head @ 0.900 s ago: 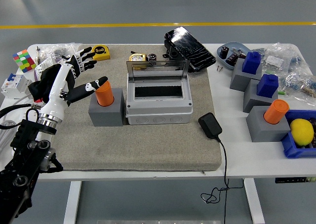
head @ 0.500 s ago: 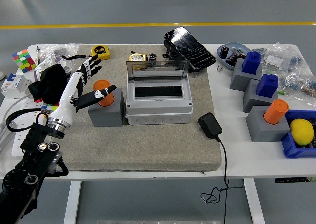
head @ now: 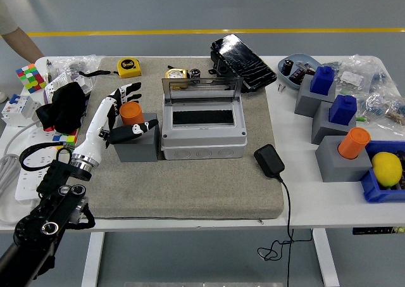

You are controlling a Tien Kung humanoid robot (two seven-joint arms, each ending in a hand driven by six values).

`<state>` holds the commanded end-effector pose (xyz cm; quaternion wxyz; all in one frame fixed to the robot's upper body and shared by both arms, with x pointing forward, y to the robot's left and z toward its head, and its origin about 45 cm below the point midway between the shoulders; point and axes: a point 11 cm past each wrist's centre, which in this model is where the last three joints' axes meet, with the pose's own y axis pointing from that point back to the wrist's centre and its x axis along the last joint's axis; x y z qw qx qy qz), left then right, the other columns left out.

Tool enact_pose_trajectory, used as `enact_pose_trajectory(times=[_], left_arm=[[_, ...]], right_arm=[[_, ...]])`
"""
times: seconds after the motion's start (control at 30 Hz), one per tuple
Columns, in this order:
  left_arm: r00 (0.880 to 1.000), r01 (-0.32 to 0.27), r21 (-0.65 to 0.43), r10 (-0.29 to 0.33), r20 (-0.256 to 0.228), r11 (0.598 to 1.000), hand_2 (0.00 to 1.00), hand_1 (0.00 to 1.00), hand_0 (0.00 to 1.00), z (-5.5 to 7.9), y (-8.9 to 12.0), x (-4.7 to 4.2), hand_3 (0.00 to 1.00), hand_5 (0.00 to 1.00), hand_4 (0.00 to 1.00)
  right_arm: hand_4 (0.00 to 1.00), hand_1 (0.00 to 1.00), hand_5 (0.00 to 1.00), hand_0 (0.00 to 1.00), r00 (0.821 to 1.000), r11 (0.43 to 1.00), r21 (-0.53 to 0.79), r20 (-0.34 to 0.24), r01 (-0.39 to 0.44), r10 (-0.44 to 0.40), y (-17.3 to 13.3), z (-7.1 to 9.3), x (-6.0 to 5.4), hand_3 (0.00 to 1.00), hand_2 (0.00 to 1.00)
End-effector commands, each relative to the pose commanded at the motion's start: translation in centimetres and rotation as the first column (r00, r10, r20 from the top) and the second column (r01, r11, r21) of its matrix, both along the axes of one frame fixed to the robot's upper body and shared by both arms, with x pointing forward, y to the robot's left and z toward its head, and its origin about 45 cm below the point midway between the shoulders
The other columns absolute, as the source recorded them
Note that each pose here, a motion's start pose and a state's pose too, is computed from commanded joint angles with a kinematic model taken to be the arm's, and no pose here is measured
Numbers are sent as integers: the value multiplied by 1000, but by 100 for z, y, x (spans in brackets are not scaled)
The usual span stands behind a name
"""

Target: Fetch the battery,place it into the box,close the lid of the box

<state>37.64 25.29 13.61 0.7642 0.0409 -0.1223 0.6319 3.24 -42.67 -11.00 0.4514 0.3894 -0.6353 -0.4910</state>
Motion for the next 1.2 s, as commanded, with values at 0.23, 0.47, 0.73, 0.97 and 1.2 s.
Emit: enact_pose_trajectory(times=[0.23, 0.47, 0.73, 0.97, 1.2], left_arm=[[1000, -6, -58, 6, -17, 998, 546, 484, 441, -59, -40, 1, 626, 2, 998], [1000, -4, -109, 4, 0, 994, 378, 355, 366, -48, -112, 19, 464, 2, 998], [1000, -6, -155, 8, 18, 988, 293, 282, 294, -14, -123, 49, 326, 2, 961], [1000, -7, -173, 10, 19, 985, 233, 210, 211, -18, -132, 56, 271, 2, 846], [998, -10, -188, 20, 51, 982, 192, 141, 162, 46, -144, 79, 236, 2, 766]], right_arm=[[998, 768, 685, 800, 1000, 1000, -1, -4, -5, 5, -4, 1, -5, 789, 762], [998, 768, 685, 801, 1000, 1000, 0, -5, -9, 9, -1, 1, 3, 789, 762], [998, 768, 685, 801, 1000, 1000, 0, -3, -10, 10, 1, 0, 6, 789, 762], [998, 769, 685, 801, 1000, 1000, 2, -8, -9, 9, 10, -4, -12, 789, 762], [998, 769, 685, 801, 1000, 1000, 2, -4, -6, 6, 10, -3, 0, 789, 762]])
